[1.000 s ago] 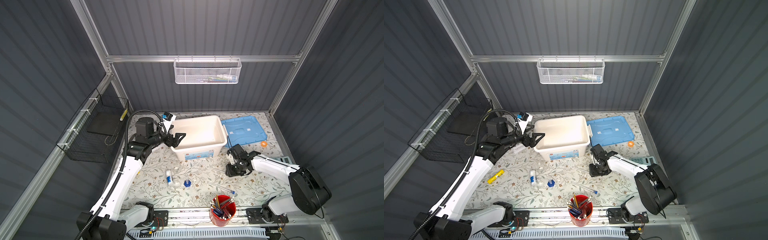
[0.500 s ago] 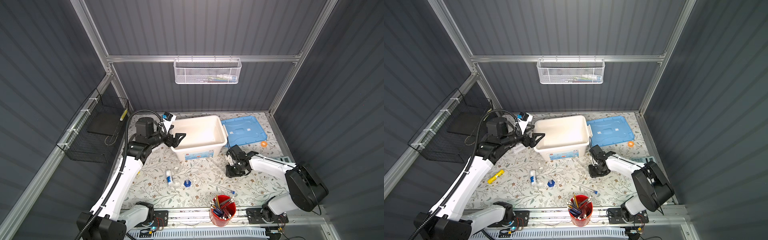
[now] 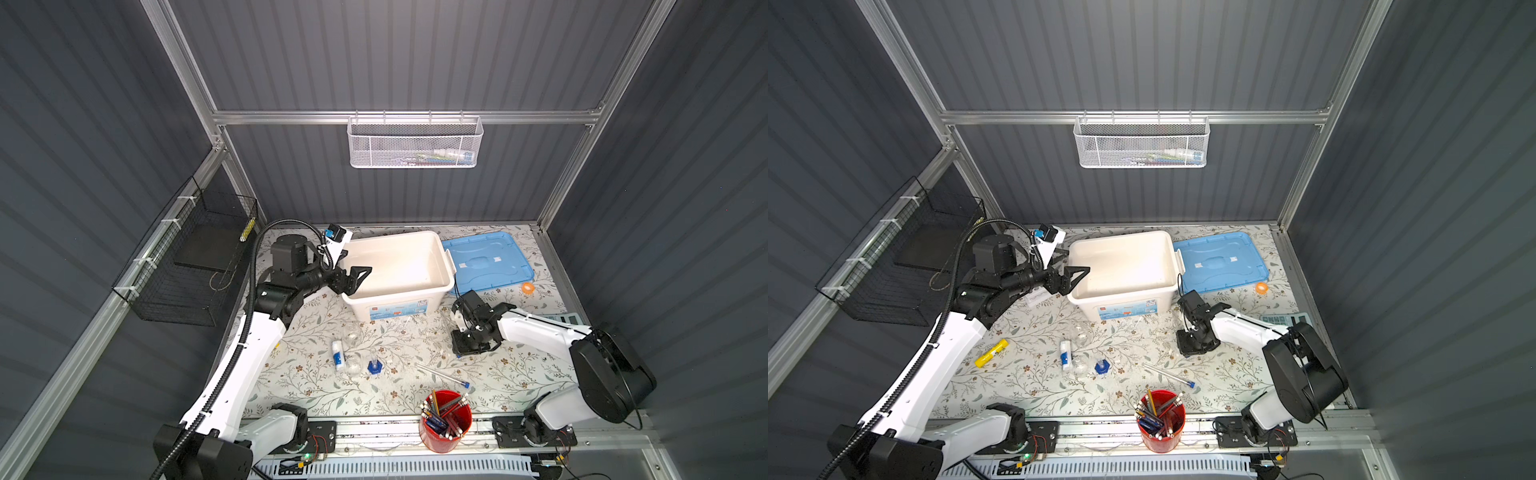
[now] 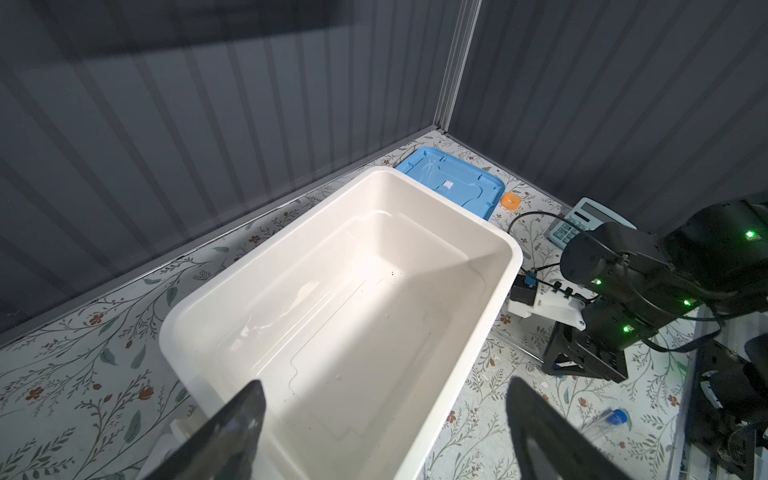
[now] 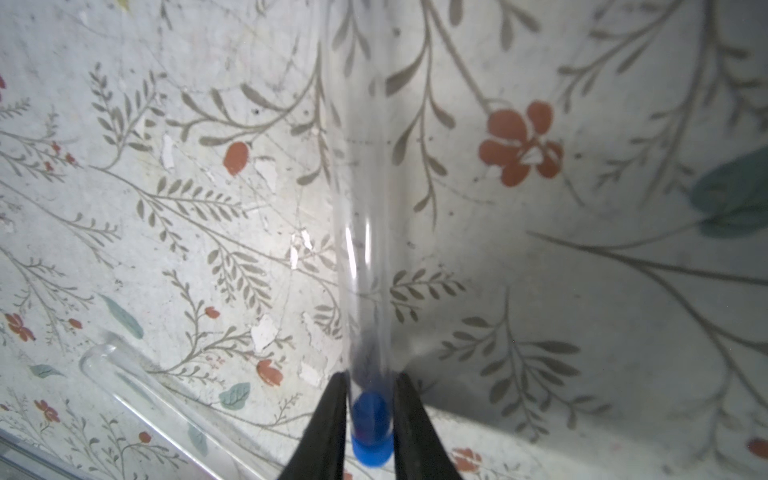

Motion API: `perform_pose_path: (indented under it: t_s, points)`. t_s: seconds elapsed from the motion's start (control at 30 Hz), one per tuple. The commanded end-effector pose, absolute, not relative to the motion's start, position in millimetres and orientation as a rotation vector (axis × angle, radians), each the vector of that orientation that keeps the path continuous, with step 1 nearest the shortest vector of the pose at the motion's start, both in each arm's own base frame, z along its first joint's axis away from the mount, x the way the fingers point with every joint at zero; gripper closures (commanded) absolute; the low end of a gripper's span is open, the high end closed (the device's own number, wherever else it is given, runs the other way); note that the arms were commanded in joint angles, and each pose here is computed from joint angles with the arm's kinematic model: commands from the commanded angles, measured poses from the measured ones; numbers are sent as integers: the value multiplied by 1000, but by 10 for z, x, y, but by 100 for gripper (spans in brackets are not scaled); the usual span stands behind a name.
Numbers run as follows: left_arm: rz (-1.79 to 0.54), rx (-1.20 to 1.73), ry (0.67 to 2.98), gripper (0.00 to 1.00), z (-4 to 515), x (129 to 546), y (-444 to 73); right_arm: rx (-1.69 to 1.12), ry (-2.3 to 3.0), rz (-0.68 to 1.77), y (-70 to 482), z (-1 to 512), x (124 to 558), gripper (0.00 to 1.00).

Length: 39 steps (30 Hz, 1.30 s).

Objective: Organize the chemistry lab equipment
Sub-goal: 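Grasp a blue-capped test tube with the right gripper while the left moves over the tub, then lift the tube with the right gripper toward the approaching left gripper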

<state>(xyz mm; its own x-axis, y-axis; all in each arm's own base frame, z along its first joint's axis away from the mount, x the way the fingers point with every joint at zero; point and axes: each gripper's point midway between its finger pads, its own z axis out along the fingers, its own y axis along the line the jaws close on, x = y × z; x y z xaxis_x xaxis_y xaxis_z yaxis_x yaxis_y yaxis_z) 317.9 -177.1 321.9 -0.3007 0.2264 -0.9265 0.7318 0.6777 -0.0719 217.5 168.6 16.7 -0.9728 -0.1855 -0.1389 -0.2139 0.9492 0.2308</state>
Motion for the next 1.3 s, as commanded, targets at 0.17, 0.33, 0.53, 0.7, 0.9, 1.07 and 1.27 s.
perform_pose_path:
  t_s: [0.17,0.33,0.53,0.7,0.9,1.07,1.27]
  points:
    - [-633,780,1854,10,3166,3094,-1790,-282,2986,372,1669,197,2124,75]
    - [-636,779,1854,10,3169,3080,-1791,-259,2987,354,1666,161,2157,70]
    - [-638,781,1856,10,3166,3077,-1792,-248,2995,337,1662,110,2172,72]
    - [-640,784,1854,10,3167,3077,-1797,-228,3005,304,1629,52,2172,74]
    - [-638,783,1857,10,3164,3072,-1792,-221,3014,281,1608,56,2167,79]
    - [-653,787,1855,10,3184,3077,-1813,-249,2963,309,1619,311,2191,83]
    - [-689,792,1845,10,3191,3092,-1859,-257,2901,352,1599,709,2144,84]
